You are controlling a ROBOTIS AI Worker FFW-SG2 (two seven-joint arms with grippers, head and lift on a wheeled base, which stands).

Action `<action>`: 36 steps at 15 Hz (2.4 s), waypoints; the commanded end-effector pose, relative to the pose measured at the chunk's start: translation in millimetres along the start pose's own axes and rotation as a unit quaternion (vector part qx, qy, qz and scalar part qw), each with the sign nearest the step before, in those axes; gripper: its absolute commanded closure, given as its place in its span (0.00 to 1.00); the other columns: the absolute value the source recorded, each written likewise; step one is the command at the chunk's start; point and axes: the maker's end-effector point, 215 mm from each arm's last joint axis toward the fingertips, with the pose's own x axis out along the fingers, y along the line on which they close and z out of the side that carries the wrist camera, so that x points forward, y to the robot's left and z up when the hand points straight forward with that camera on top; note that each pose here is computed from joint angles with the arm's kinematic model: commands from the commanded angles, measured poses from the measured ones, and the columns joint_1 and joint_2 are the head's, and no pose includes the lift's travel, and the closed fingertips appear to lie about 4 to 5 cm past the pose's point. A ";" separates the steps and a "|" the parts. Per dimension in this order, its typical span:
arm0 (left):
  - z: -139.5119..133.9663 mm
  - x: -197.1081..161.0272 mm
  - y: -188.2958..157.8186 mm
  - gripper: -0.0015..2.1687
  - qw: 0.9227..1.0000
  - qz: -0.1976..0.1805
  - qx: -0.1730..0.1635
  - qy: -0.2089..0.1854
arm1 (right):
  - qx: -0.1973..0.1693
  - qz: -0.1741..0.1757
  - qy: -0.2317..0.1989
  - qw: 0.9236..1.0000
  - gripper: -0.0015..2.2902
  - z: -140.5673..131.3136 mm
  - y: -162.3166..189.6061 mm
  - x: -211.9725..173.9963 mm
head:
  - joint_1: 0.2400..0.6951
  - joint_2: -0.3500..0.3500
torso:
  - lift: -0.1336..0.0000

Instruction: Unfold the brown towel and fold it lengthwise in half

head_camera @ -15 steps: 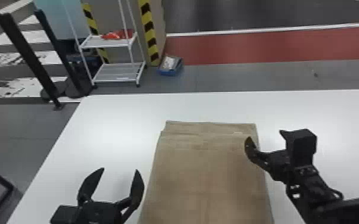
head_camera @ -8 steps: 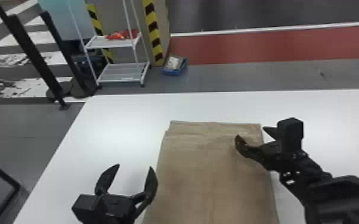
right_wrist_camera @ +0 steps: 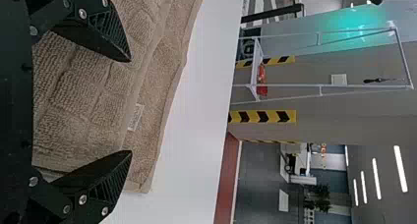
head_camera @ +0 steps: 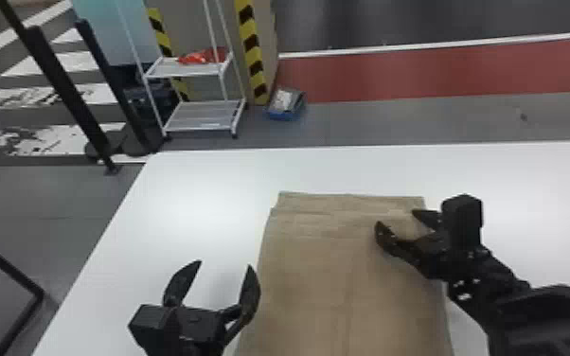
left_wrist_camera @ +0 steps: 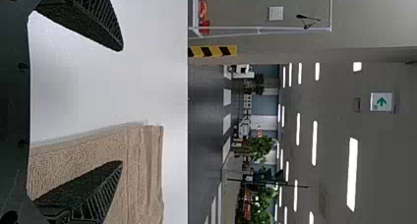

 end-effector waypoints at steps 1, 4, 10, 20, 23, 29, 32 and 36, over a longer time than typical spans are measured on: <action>-0.2 0.3 -2.8 0.02 1.000 -0.003 0.000 0.001 | 0.002 0.002 -0.002 1.000 0.13 -0.5 2.9 -2.8 | 1.00 0.80 | 0.10; -1.1 -0.1 -5.4 0.02 1.000 -0.006 0.001 0.003 | 0.011 0.002 -0.005 1.000 0.18 1.2 3.6 -5.3 | 1.00 0.80 | 0.10; -1.1 0.9 -4.2 0.02 1.000 -0.008 0.001 0.002 | 0.015 0.000 -0.002 1.000 0.18 0.3 1.0 -5.3 | 1.00 0.79 | 0.10; -4.4 5.5 -1.8 0.02 1.000 -0.010 -0.001 0.004 | 0.027 -0.010 0.005 1.000 0.18 -0.7 -10.1 -9.7 | 1.00 0.77 | 0.10; -5.5 6.7 -0.8 0.02 1.000 -0.010 -0.002 0.004 | 0.026 -0.009 0.007 1.000 0.20 -2.4 -9.0 -9.1 | 1.00 0.77 | 0.10; -6.9 6.0 -0.4 0.02 1.000 -0.011 -0.002 0.006 | 0.030 -0.007 0.008 0.999 0.28 -5.3 -5.9 -9.7 | 1.00 0.78 | 0.10; -6.9 6.0 -0.4 0.02 1.000 -0.011 -0.002 0.006 | 0.032 -0.007 0.004 0.999 0.28 -4.0 -5.4 -11.1 | 1.00 0.78 | 0.10; -6.9 6.0 -0.4 0.02 1.000 -0.011 -0.002 0.006 | 0.030 -0.007 -0.003 1.000 0.28 2.2 -4.6 -13.5 | 1.00 0.78 | 0.10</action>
